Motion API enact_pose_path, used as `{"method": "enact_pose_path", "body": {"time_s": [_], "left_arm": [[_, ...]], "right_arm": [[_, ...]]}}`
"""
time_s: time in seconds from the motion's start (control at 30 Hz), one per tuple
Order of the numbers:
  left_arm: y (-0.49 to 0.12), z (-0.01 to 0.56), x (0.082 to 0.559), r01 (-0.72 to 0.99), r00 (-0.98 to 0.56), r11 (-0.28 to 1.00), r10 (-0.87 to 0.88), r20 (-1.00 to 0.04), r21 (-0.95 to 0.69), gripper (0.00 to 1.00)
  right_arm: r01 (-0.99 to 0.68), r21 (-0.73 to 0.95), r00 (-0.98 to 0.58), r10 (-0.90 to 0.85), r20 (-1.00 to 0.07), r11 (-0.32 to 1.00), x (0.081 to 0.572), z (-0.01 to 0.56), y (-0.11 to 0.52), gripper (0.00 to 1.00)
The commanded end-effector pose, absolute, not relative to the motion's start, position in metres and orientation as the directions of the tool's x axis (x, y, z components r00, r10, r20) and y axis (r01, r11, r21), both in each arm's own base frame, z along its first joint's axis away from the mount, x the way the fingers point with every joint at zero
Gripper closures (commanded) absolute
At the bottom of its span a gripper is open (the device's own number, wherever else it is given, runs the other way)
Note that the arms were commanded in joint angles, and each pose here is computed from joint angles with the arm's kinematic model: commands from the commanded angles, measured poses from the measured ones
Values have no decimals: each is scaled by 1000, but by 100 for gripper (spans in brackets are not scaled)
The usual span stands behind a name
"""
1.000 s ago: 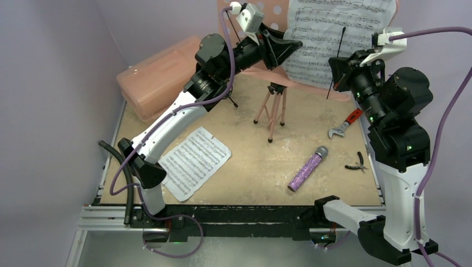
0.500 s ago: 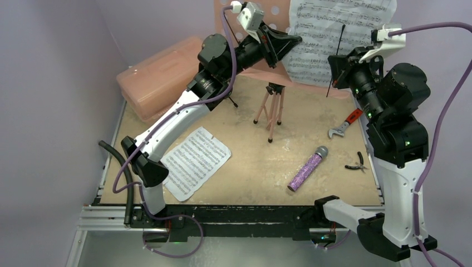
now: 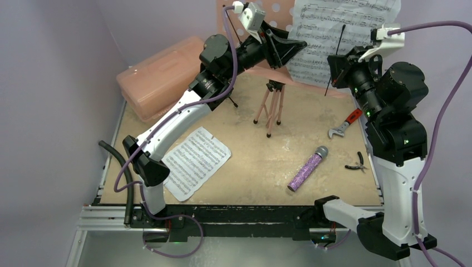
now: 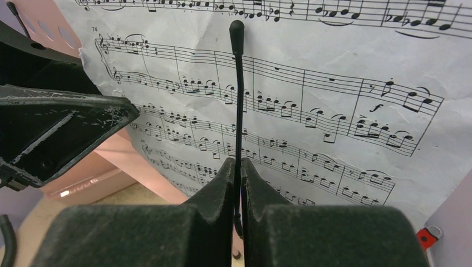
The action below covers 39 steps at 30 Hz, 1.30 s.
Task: Set up the instrument practice props
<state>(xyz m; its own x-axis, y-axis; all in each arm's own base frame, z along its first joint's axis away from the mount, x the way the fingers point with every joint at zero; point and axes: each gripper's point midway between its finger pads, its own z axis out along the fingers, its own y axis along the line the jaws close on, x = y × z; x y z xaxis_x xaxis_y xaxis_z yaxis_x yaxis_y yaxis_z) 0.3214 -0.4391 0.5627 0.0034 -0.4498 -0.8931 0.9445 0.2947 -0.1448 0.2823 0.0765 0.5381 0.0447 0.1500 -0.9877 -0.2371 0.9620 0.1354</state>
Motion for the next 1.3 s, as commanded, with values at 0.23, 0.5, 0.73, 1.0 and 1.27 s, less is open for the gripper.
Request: {"method": "enact_pose_path", "body": {"time_s": [0.23,0.5,0.73,1.0,1.27], "left_arm": [[-422,594,315,940,66,321,-498,-865,-112,58],[-412,593,308,935,86,341,-480,-873,-95,45],[-398,580,298,926,95,367,-439,-893,-83,40],[-383,511,266,943,-16,301,-386,-922,-142,38],[-372,452,247,945,-83,287,-249,-965,-155,30]], "right_arm": [[-220,157,73,177,-982,963,282,546,73,89],[-211,162,67,179,-982,964,285,544,73,84],[-200,164,76,182,-980,966,285,545,70,84],[-186,160,76,177,-981,969,288,544,68,85],[-187,169,65,184,-981,968,293,546,71,91]]}}
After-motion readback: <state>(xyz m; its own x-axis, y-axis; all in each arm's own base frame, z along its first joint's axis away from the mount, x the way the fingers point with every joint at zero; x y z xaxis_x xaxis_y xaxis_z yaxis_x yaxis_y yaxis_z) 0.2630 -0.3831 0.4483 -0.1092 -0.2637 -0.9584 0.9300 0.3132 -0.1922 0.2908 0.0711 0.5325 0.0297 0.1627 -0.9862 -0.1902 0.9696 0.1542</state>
